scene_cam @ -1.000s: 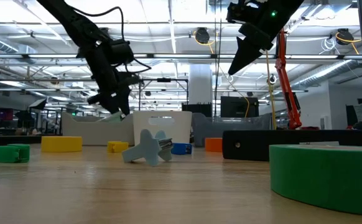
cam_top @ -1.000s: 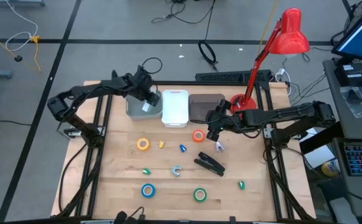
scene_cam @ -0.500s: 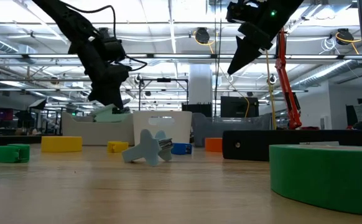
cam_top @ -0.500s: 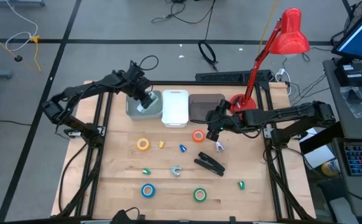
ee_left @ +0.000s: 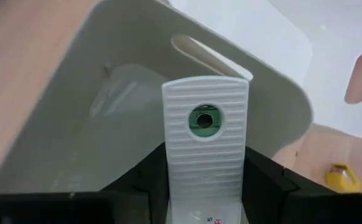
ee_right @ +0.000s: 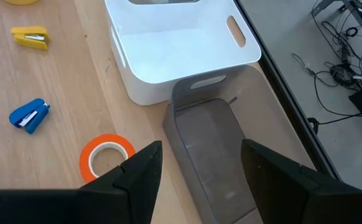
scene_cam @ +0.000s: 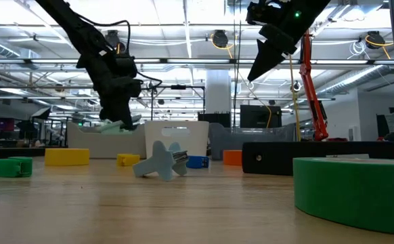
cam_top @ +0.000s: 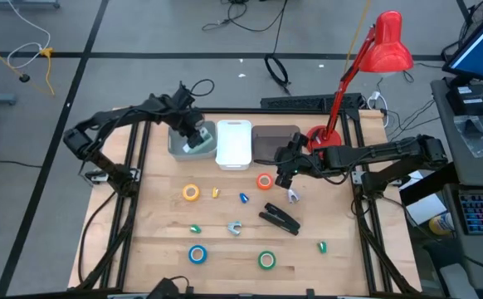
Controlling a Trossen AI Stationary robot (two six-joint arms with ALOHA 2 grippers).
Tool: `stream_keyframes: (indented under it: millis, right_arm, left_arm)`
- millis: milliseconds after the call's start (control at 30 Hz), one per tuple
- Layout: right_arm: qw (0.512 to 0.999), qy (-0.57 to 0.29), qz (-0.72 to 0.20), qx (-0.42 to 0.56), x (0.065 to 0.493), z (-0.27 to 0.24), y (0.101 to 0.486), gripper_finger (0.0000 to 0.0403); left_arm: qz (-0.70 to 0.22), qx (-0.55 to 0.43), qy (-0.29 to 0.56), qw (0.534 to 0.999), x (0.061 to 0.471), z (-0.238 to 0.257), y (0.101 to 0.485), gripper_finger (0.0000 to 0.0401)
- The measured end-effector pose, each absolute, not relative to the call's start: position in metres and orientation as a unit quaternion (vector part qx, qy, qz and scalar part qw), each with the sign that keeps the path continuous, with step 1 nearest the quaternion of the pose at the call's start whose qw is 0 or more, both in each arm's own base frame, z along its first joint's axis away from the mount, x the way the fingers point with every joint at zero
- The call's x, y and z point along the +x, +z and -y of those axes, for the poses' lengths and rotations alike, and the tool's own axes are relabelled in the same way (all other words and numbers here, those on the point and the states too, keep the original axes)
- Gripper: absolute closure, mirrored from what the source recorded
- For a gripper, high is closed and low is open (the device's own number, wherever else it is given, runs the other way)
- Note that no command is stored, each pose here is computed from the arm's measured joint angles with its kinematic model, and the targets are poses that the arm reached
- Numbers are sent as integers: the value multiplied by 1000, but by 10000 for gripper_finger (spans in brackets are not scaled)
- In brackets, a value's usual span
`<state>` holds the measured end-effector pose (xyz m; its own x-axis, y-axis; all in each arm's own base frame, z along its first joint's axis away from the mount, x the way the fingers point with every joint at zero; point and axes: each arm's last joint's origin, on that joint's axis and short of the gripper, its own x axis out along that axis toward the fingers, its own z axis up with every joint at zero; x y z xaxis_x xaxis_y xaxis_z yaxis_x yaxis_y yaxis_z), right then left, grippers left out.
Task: Pick and place Stapler, Stapler remover, tape
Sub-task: Put the light green stapler into the gray bin
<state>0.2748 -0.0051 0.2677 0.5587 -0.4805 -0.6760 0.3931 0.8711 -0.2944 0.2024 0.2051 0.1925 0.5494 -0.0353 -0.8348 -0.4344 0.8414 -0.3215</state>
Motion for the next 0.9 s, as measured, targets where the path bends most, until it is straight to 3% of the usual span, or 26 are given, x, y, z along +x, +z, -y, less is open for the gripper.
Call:
stream_keyframes:
  millis: [133, 400, 633, 900]
  right_arm:
    - [882, -253, -395, -42, 275, 5, 268, 193]
    - [882, -255, -395, -38, 275, 5, 268, 193]
    - [882, -259, -392, -30, 275, 5, 268, 193]
    - [882, -259, -392, -30, 275, 5, 268, 193]
  left_arm:
    - [-474, -248, 102, 839, 207, -203, 185, 232]
    - [-503, -226, 96, 829, 214, -201, 172, 250]
    - [-517, -206, 113, 823, 214, -202, 171, 203]
    - [-521, -203, 131, 819, 213, -203, 172, 195]
